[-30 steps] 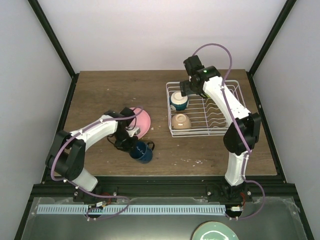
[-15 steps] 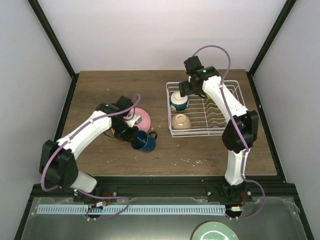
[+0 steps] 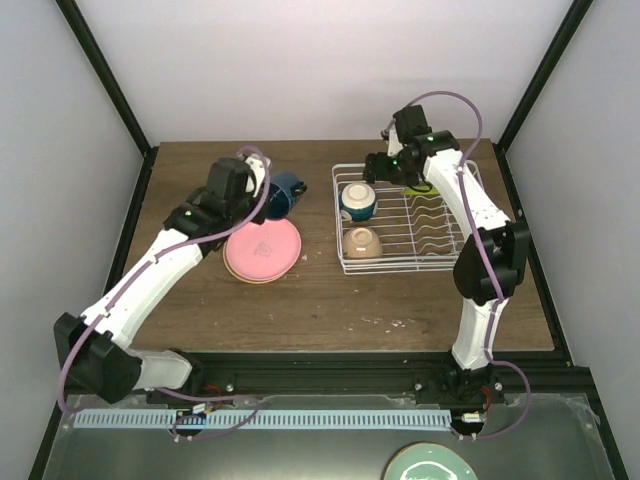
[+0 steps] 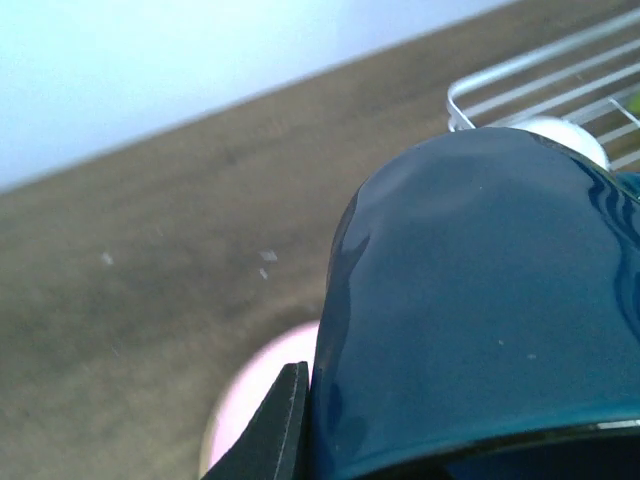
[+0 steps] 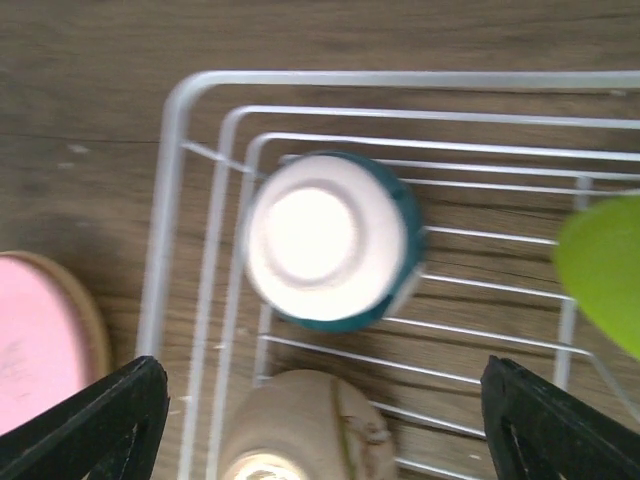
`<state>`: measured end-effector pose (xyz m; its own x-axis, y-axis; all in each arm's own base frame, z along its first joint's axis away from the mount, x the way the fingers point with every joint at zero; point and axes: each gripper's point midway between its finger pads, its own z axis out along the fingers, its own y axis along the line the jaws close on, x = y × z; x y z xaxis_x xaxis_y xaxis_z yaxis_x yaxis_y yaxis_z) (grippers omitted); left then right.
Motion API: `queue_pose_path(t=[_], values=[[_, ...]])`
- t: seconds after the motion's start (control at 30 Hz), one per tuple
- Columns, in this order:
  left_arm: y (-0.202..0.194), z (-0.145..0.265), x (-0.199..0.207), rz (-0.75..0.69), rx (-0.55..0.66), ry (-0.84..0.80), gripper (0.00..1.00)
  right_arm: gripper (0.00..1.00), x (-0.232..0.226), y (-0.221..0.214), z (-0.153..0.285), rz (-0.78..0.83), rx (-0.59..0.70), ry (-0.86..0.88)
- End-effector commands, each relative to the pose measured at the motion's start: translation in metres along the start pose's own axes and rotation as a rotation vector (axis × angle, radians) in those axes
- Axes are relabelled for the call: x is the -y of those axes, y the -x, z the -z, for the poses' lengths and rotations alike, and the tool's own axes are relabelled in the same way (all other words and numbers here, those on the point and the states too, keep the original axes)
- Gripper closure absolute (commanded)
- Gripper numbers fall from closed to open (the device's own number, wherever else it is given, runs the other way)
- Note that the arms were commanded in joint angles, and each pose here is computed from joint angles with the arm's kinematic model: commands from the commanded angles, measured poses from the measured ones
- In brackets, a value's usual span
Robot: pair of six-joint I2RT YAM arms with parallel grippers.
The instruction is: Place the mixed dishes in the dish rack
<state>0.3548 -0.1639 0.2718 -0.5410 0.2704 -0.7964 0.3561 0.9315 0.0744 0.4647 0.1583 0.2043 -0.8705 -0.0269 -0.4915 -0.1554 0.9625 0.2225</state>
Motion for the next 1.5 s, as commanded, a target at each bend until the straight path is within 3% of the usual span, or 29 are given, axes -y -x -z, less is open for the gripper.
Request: queue_pose_path(t=[0.0, 0.2, 0.37, 0.57, 1.13, 1.47], values=[[0.08, 0.003, -0.01, -0.134, 0.303, 0.147, 1.0, 0.14, -0.059, 0.016, 0.037, 0.049, 0.074, 0.303], [0.089, -0.004, -0.003, -0.324, 0.449, 0.302, 1.0, 0.13, -0.105, 0.022, 0.061, 0.002, 0.05, 0.651], [0.084, -0.011, -0.011, -0.333, 0.442, 0.377, 1.0, 0.15, -0.117, 0.031, 0.074, -0.024, 0.05, 0.794], [0.083, -0.009, -0.022, -0.307, 0.493, 0.46, 1.0, 0.27, -0.135, 0.027, 0.075, -0.062, -0.024, 1.002], [0.105, -0.025, -0.006, -0.26, 0.556, 0.418, 1.0, 0.31, -0.166, 0.019, 0.048, -0.062, -0.132, 1.166], [0.108, -0.032, -0.005, -0.254, 0.553, 0.432, 1.0, 0.4, -0.199, 0.004, 0.041, -0.027, -0.232, 1.259]])
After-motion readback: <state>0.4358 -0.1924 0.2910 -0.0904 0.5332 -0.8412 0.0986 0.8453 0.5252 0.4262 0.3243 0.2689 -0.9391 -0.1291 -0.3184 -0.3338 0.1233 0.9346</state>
